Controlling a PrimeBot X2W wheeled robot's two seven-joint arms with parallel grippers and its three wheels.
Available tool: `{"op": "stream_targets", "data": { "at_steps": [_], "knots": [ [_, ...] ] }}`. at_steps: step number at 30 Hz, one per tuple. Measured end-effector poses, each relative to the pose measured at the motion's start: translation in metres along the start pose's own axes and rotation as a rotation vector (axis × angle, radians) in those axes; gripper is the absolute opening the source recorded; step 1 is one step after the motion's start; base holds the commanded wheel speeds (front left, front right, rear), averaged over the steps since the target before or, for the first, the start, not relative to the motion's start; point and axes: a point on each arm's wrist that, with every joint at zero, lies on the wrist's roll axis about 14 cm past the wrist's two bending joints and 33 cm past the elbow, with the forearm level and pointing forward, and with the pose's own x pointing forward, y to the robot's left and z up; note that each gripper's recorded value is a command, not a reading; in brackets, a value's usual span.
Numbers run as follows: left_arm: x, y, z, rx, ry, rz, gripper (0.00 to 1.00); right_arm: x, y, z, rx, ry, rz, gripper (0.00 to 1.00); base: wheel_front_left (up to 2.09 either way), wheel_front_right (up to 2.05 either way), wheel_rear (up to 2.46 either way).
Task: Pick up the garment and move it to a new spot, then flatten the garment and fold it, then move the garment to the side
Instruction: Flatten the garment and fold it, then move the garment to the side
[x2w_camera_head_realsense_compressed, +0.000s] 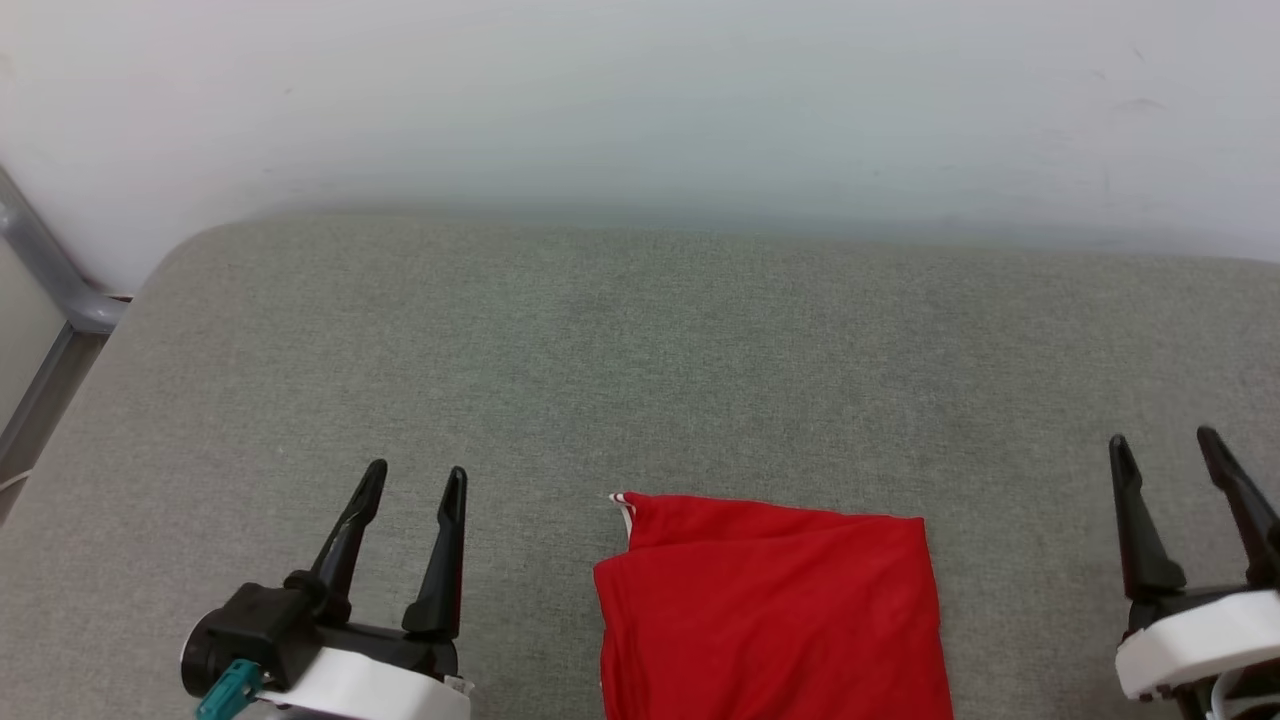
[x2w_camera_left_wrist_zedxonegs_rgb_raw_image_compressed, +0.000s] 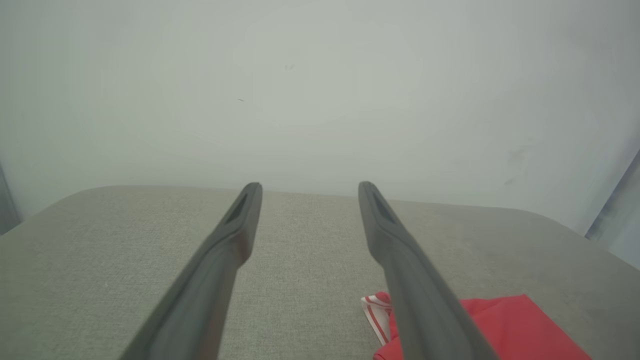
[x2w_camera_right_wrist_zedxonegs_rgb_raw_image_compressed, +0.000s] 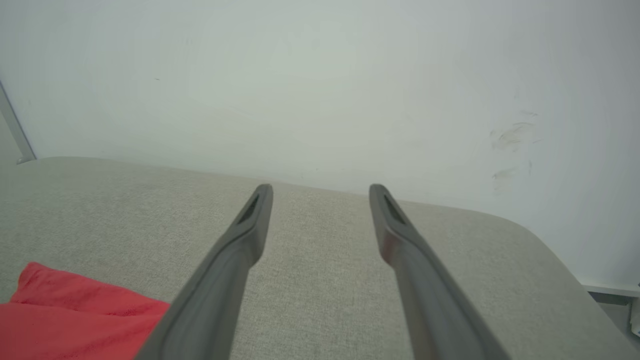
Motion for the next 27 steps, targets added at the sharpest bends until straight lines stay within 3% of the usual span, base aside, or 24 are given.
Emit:
{"op": "stream_targets", "data": {
  "at_steps": [18,22,27],
  "knots": [
    [-0.003,0.001,-0.014,0.056,0.05,-0.01,1.0,-0.005,0.019,-0.017,0.047,0.059,0.018,1.0,0.0,0.0,0.0],
    [-0.004,0.003,-0.015,0.064,0.056,-0.005,1.0,-0.007,0.031,-0.035,0.062,0.176,0.066,1.0,0.0,0.0,0.0],
    [-0.003,0.005,-0.018,0.062,0.063,0.003,1.0,-0.021,0.057,-0.074,0.121,0.438,0.152,1.0,0.0,0.0,0.0]
  ]
}}
